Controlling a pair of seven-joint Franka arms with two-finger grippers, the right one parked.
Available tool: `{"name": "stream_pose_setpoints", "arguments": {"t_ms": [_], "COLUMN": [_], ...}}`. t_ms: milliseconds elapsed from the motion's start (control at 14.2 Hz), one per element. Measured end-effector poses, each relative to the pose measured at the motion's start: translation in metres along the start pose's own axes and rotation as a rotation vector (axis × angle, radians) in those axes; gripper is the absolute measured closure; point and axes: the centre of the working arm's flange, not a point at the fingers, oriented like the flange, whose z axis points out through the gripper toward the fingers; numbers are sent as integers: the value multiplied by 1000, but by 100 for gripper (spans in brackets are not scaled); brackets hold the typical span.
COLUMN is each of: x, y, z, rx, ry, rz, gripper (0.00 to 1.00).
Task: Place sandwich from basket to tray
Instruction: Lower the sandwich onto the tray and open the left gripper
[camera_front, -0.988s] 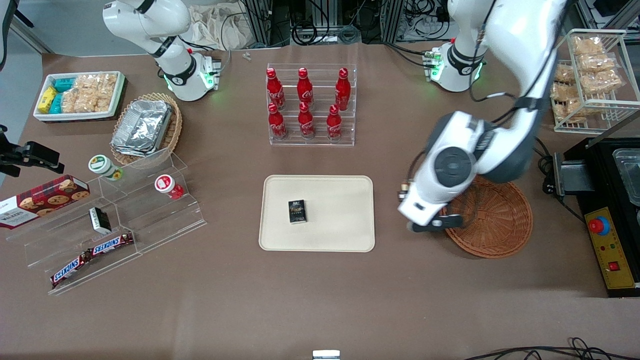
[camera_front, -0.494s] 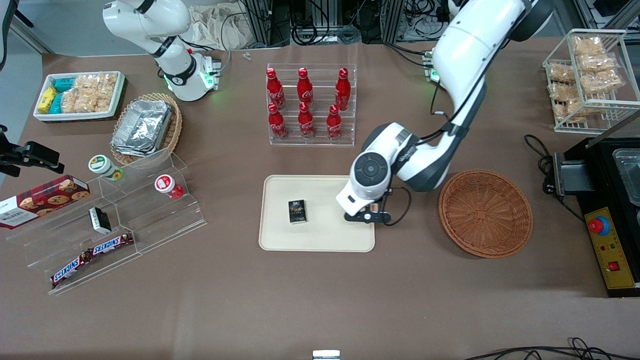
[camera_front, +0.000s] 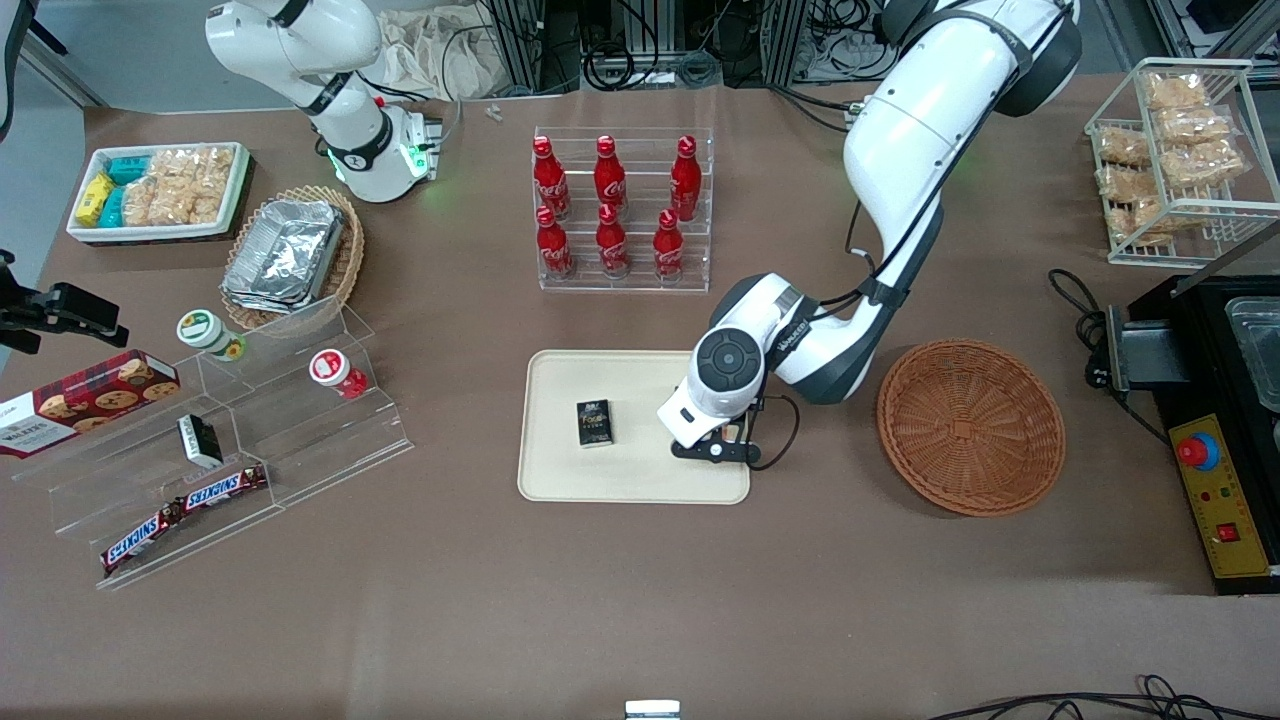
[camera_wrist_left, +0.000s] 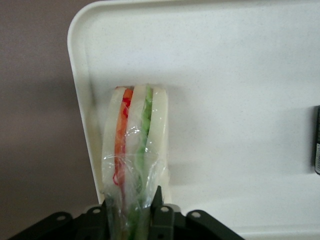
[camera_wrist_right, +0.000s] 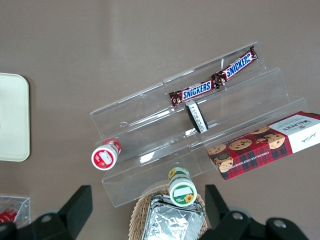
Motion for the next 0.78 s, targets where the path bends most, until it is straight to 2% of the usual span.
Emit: {"name": "stream_pose_setpoints", "arguments": {"t_ms": [282,424,565,776], "x": [7,-1,-15,-39], "y": [0,-9,-29,-91], "z": [-31,-78,-139,-203], "rx": [-15,17,51,76], "ry": [36,27,32,55], "rz": [-6,-14,-33,-81], "gripper": [18,0,0,0]}}
